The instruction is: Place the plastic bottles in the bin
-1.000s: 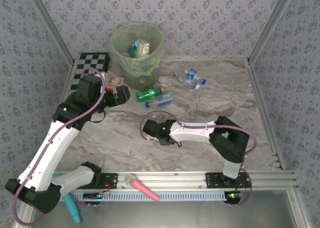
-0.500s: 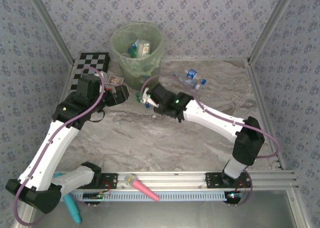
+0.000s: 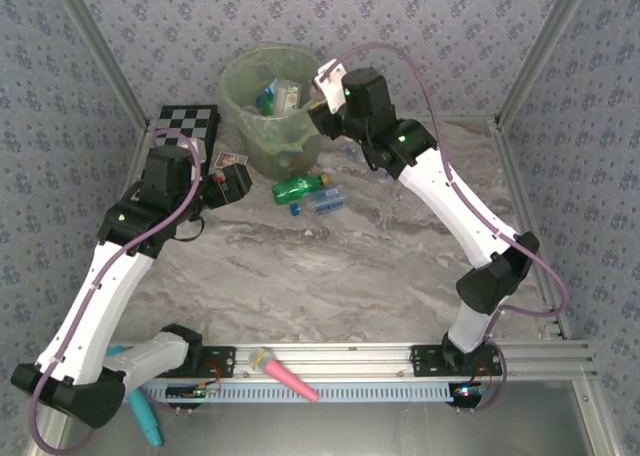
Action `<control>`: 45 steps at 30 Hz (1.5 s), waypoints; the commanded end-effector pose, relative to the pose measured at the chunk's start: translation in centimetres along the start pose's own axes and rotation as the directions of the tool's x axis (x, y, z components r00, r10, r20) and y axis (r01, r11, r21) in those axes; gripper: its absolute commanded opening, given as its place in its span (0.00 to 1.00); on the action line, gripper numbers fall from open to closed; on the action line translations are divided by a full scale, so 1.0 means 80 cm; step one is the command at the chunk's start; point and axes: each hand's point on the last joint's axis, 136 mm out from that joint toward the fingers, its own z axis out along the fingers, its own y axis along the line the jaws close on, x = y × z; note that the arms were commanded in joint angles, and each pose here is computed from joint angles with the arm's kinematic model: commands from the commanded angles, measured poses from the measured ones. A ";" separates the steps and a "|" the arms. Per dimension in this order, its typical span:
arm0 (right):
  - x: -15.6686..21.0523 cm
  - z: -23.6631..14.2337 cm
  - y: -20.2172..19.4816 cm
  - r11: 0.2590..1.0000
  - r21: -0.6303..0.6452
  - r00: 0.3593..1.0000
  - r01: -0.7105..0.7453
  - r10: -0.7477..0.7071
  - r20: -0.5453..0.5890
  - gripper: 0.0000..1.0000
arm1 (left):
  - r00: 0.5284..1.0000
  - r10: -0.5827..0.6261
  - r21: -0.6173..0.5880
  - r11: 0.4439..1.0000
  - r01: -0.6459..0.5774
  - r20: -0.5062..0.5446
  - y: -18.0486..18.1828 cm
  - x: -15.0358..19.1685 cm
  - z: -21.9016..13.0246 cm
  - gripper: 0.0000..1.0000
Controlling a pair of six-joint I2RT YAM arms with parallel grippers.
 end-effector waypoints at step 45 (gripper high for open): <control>-0.088 0.186 0.097 0.874 -0.318 0.809 -0.368 0.469 0.353 0.55 | 0.969 -0.036 -0.174 0.981 0.081 0.245 0.075 -0.012 -0.148 1.00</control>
